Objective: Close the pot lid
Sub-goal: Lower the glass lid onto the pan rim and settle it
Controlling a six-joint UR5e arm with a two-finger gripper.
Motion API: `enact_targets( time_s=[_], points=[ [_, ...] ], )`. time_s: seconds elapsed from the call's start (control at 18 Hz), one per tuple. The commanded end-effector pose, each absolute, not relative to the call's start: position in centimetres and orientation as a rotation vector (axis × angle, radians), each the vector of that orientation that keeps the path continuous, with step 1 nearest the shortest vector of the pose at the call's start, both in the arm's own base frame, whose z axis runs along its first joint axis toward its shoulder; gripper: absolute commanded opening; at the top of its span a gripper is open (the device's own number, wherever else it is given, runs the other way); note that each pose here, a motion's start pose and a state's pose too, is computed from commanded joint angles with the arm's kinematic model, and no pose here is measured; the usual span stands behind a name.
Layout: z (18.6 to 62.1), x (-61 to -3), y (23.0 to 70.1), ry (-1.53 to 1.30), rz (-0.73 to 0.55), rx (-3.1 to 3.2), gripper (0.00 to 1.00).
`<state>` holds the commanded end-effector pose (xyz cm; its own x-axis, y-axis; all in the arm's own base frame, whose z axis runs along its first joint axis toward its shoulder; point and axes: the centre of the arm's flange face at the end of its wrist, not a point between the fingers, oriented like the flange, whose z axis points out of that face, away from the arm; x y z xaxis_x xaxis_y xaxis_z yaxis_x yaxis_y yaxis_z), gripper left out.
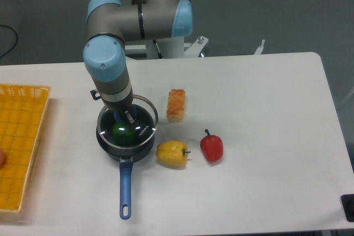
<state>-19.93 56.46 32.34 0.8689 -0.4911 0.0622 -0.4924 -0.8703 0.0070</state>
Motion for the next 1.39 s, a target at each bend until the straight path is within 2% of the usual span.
enact_targets(
  time_s=[0.78,1.39],
  points=[
    [29.4,-19.1,56.7,-0.800,0.099,3.000,0.54],
    [29.2,-19.2,56.7,-0.802,0.098,2.999,0.54]
  ],
)
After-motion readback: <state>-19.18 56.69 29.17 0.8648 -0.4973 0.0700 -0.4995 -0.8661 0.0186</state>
